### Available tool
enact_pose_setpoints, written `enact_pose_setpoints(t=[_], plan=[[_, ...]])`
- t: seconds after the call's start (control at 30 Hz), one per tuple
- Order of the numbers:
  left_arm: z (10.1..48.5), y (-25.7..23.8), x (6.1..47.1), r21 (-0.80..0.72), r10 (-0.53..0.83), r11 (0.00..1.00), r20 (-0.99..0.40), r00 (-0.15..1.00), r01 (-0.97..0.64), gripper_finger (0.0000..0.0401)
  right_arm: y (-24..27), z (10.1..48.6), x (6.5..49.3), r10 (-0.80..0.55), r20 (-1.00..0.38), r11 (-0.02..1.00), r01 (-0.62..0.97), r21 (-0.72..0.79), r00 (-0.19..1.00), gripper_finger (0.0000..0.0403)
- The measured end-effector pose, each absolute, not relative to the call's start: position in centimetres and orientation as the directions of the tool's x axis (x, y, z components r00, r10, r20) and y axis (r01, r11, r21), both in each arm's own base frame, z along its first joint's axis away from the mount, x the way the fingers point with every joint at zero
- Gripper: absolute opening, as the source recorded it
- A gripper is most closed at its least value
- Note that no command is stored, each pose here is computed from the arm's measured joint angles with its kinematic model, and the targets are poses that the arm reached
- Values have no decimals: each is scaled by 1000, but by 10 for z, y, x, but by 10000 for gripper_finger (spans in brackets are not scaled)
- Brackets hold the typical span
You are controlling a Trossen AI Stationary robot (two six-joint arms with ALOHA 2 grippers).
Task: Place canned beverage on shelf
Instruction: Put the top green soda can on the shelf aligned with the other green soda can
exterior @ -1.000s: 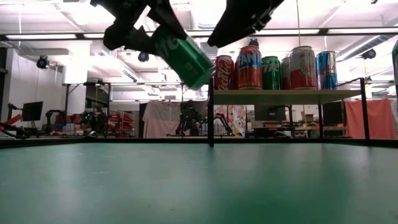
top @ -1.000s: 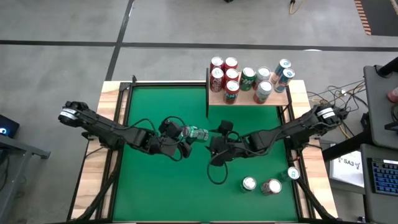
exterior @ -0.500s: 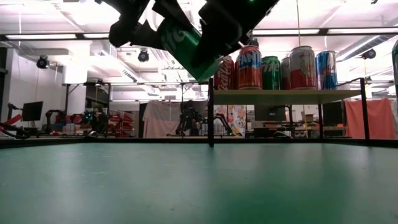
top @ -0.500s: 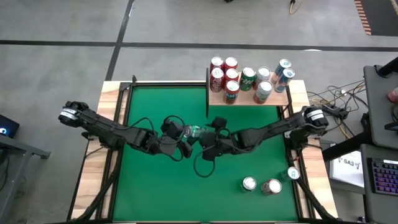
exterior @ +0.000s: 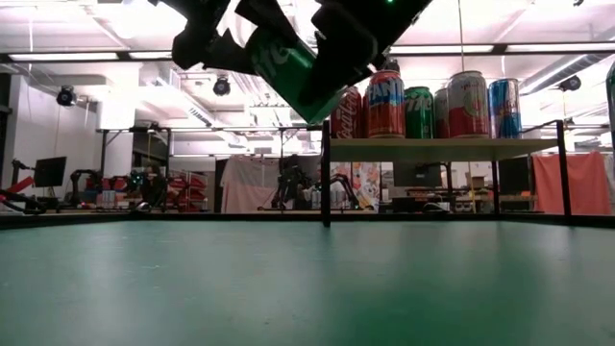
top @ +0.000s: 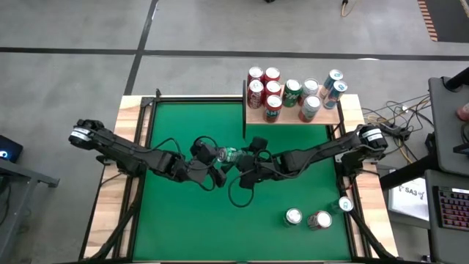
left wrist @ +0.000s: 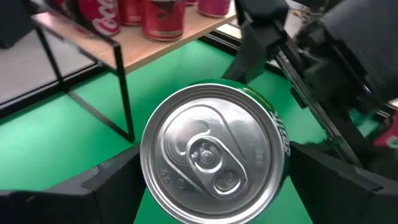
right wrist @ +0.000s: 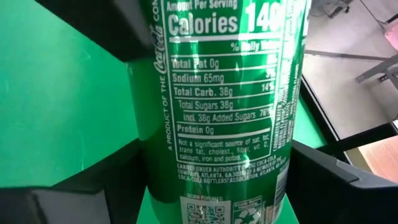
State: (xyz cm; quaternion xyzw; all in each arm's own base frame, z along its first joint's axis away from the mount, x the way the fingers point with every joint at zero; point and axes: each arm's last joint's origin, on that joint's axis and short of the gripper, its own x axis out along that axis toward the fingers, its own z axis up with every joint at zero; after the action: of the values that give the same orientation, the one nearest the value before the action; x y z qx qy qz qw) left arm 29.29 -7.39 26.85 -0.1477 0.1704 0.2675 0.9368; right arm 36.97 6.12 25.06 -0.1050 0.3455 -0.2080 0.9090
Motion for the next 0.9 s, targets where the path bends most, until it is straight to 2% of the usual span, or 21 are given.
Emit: enact_pose_setpoints(t=[0.37, 0.57, 0.7, 0.9], plan=[[287, -74, 286, 3, 376, 916, -355, 856, -401, 359, 54, 280, 335, -454, -603, 891, 319, -324, 656, 292], [299, -72, 280, 129, 359, 933, -319, 877, -335, 359, 50, 283, 304, -441, -574, 897, 360, -257, 689, 292], [299, -73, 281, 175, 323, 943, -294, 900, -281, 359, 49, 283, 284, -404, -475, 913, 375, -160, 782, 292], [288, -75, 283, 149, 223, 968, -150, 963, -201, 359, 49, 283, 264, -247, -215, 969, 241, -54, 945, 292]])
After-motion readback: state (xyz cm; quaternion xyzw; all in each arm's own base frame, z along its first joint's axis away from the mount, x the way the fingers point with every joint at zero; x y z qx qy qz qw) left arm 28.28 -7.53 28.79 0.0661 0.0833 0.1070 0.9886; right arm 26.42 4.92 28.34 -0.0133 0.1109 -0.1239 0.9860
